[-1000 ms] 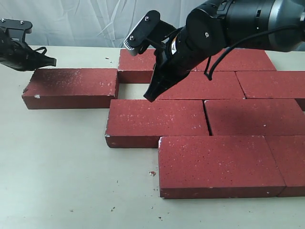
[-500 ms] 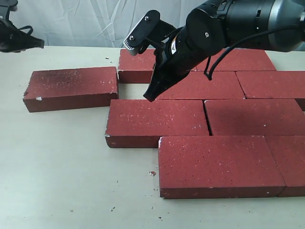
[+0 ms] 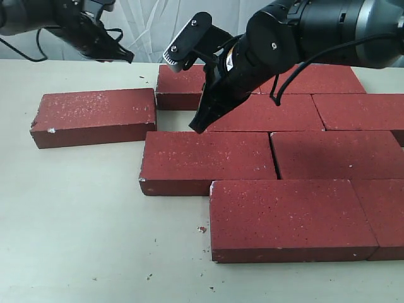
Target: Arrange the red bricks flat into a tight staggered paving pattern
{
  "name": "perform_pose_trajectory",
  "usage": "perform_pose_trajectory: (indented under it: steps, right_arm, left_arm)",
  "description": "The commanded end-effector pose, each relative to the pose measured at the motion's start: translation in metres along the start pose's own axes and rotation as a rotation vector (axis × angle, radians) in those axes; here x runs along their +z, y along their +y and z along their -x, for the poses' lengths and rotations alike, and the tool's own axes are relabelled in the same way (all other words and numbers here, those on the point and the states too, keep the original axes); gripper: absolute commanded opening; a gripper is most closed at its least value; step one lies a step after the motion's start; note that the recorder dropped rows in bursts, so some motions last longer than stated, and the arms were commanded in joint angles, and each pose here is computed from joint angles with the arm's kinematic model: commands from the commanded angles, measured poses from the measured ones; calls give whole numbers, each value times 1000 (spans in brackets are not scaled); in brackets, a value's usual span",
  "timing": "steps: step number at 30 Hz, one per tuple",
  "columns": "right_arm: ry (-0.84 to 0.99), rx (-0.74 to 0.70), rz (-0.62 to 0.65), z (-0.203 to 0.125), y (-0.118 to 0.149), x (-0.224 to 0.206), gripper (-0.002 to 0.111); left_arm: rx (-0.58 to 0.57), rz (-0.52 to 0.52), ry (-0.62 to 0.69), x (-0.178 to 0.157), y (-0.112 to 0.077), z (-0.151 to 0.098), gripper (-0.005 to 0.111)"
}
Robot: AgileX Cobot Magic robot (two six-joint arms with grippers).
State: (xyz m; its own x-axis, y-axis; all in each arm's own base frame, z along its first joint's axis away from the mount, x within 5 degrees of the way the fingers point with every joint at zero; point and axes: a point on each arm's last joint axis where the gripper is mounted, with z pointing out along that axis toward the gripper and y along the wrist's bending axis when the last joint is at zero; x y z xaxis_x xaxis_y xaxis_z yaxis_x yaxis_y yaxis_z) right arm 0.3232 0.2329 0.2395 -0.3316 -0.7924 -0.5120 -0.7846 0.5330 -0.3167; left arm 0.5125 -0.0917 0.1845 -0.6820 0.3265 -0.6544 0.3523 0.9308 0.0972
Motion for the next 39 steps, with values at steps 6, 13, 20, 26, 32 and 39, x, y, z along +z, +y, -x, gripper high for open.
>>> perform_pose_trajectory:
  steps: [6, 13, 20, 26, 32, 39]
  right_arm:
    - [-5, -1, -3, -1, -1, 1, -1]
    - [-15, -1, -7, 0, -1, 1, -1]
    - [-15, -1, -7, 0, -1, 1, -1]
    - [-17, -1, -7, 0, -1, 1, -1]
    - [-17, -1, -7, 0, -1, 1, -1]
    - [-19, -1, -8, 0, -1, 1, -1]
  left_arm:
    - [10, -122, 69, 44, -32, -8, 0]
    - [39, -169, 99, 47, -45, -12, 0]
    - [60, -200, 160, 46, -52, -17, 0]
    - [81, -217, 193, 45, -53, -20, 0]
    - [154, -216, 188, 45, -52, -20, 0]
    - [151, -253, 177, 44, -57, -19, 0]
